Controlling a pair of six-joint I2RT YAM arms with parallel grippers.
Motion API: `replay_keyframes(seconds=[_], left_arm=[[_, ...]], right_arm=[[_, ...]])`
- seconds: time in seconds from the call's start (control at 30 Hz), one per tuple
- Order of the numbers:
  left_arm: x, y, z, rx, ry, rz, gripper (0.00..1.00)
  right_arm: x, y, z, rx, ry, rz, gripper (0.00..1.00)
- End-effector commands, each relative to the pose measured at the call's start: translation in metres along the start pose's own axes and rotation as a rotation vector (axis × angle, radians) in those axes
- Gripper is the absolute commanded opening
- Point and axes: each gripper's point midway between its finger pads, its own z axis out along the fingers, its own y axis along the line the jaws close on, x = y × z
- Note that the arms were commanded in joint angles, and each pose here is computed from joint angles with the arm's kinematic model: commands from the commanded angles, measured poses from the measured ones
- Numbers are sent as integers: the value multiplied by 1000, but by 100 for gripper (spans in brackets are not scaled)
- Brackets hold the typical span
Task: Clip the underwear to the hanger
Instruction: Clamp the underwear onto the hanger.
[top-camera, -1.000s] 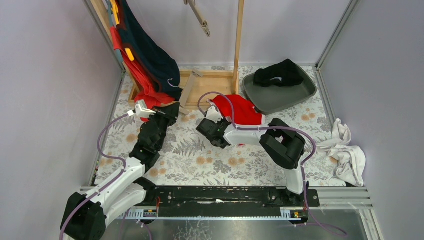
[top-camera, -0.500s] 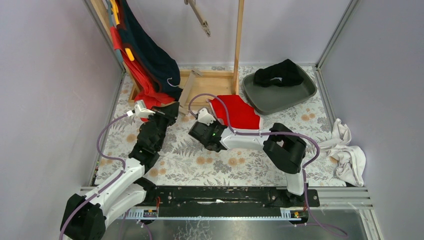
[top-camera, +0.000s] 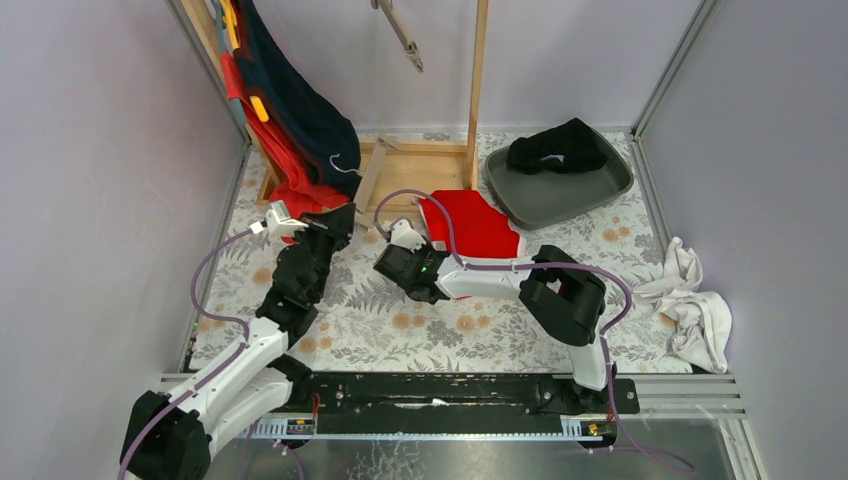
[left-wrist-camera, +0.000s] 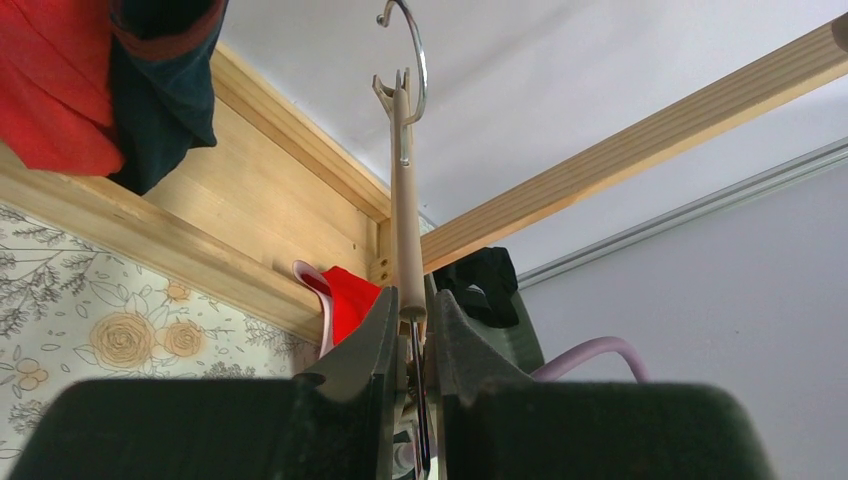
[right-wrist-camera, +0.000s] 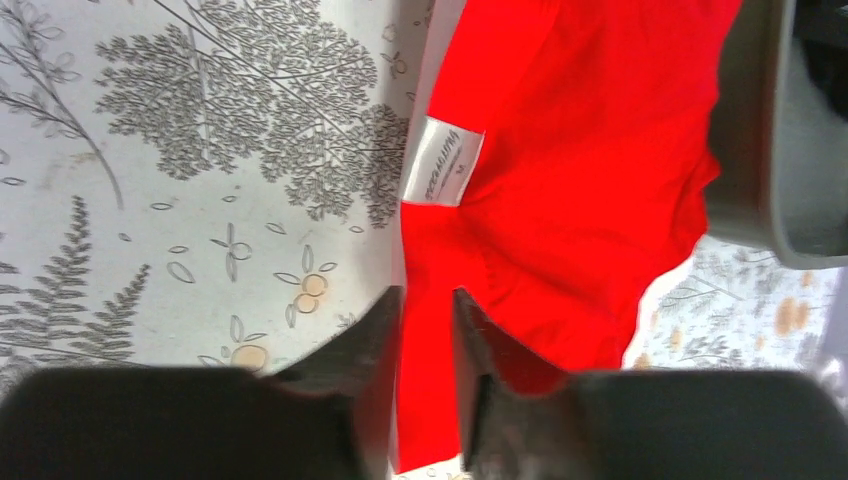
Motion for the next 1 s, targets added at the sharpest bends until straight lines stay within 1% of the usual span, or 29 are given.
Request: replay_keyframes(seconds=[0.0, 0.03, 0.07, 0.13, 0.23, 0.4, 0.5, 0.63, 0.73, 0.83, 0.97], left_arm=[[-19, -22, -1, 69, -71, -25, 0], [-20, -22, -1, 69, -71, -25, 0], [-19, -22, -1, 70, -70, -25, 0], [-19, -22, -1, 69, -70, -25, 0], [-18, -22, -1, 67, -66, -23, 0], [-17, -23, -1, 71, -58, -25, 0], [-16, -24, -1, 73, -54, -27, 0], [-15, -23, 0, 71, -52, -28, 0], [-14, -22, 0, 71, -49, -27, 0], [-15, -23, -1, 70, -51, -28, 0], [-16, -23, -1, 71, -51, -28, 0]], right_arm=[[-22, 11, -11, -92, -49, 57, 40], [-23, 9, -13, -101, -56, 68, 50], [-25, 7, -16, -107, -65, 80, 55], [-28, 1, -22, -116, -79, 100, 60], [-27, -13, -24, -142, -65, 149, 61], [-11, -41, -19, -264, -32, 289, 61], [-2, -52, -17, -335, -17, 320, 62], [10, -53, -8, -408, 20, 338, 63], [15, -50, -4, -497, 25, 392, 66], [15, -40, -6, -566, 21, 403, 67], [21, -33, -1, -584, 43, 391, 70]])
